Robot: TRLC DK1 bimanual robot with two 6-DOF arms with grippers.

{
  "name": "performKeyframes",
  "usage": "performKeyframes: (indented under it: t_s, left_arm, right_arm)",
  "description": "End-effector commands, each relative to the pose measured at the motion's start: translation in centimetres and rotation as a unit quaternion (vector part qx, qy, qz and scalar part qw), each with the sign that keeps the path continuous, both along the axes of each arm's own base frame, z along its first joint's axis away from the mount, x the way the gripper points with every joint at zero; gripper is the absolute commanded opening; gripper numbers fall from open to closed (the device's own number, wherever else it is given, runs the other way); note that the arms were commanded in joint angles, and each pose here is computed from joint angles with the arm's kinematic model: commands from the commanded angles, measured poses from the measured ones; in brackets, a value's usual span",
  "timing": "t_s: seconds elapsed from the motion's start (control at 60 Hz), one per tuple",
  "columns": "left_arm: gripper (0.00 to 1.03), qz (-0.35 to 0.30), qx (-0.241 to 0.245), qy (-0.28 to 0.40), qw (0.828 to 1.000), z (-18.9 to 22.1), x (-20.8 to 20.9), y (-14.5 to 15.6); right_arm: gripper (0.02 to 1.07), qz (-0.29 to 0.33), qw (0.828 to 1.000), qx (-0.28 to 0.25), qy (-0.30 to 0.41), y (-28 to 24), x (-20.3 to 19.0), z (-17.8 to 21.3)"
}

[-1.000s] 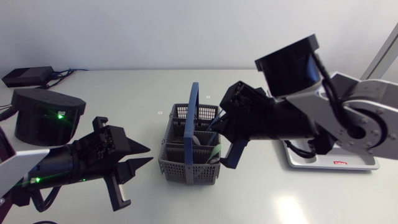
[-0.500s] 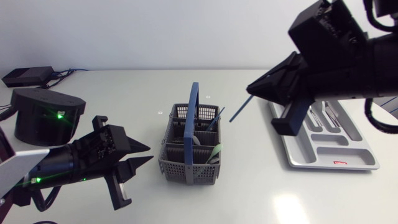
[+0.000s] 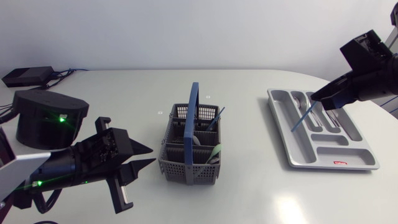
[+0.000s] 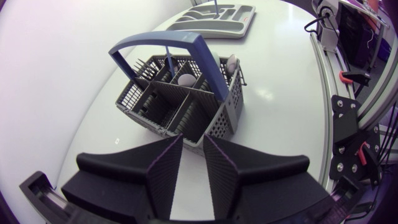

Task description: Unload the cutlery basket into the drawer organizer.

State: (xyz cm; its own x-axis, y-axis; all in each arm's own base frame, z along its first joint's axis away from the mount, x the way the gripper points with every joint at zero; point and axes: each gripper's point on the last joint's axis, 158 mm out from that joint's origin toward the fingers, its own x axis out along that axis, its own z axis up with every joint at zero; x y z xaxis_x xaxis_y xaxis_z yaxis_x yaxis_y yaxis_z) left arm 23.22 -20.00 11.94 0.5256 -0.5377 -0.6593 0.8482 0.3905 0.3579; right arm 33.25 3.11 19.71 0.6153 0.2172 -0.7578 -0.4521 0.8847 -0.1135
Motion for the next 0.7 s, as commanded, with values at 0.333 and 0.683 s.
performKeyframes:
  t_s: [0.333, 0.683]
  left_arm:
    - [0.28, 0.000, 0.006, 0.012, 1.000, -1.4, -0.8, 0.3]
    - [0.28, -0.003, 0.006, 0.013, 1.000, -1.5, -1.0, 0.2]
  right_arm:
    - [0.08, -0.048, 0.991, 0.001, 0.127, -4.8, 0.8, -8.8]
    - [0.08, -0.072, 0.986, 0.016, 0.149, -5.9, 3.9, -12.8]
